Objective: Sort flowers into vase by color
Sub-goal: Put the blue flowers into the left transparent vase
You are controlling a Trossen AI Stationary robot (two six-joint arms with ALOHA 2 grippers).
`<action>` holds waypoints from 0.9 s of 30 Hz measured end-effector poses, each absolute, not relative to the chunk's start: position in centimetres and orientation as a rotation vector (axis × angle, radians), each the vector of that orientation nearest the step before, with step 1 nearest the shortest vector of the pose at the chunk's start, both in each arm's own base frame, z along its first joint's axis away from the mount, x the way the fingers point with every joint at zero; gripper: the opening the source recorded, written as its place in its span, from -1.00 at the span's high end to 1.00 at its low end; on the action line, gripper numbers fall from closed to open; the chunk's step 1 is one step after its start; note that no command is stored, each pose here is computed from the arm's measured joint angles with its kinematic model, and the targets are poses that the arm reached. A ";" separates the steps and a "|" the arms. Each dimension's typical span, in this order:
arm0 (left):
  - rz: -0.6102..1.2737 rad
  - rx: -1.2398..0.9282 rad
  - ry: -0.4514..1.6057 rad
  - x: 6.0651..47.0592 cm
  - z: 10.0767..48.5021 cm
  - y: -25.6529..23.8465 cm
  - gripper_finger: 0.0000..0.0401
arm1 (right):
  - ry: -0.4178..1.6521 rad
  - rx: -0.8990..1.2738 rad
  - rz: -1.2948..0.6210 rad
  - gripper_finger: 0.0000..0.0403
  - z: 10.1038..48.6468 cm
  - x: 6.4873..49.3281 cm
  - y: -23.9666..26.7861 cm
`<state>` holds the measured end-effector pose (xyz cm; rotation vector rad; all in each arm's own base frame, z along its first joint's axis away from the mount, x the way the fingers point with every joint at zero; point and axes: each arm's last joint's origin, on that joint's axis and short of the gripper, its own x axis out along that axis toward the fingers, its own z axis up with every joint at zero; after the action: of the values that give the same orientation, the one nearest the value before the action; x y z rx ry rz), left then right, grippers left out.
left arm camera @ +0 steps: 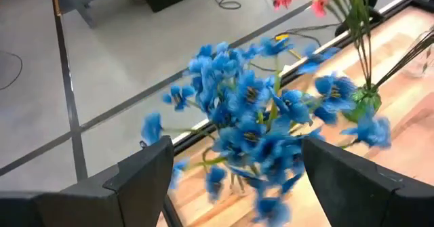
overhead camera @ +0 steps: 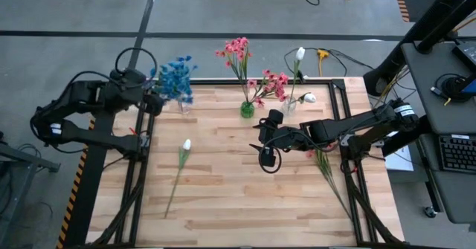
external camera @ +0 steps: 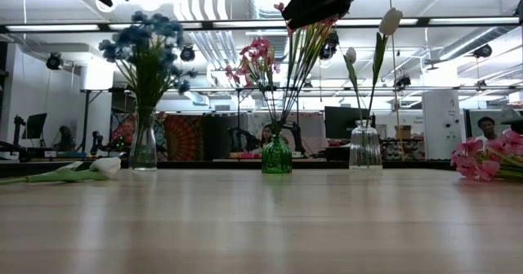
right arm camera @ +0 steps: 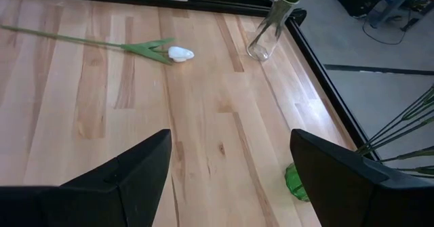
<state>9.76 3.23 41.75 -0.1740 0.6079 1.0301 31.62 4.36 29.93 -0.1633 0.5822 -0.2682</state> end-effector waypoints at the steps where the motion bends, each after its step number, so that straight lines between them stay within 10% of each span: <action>1: 1.028 -0.173 0.600 9.6 42.1 3.2 -0.52 | 0.582 -0.163 -0.268 -0.45 29.9 31.6 4.4; 16: 0.754 0.012 0.422 13.8 41.7 2.1 -0.37 | 0.582 -0.163 -0.269 -0.45 29.9 31.6 4.4; 27: 0.874 0.014 0.355 16.1 38.3 2.4 0.41 | 0.582 -0.163 -0.268 -0.45 29.9 31.6 4.4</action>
<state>16.13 2.36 38.34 0.0142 0.3549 0.8745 31.62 4.36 29.93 -0.1633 0.5822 -0.2682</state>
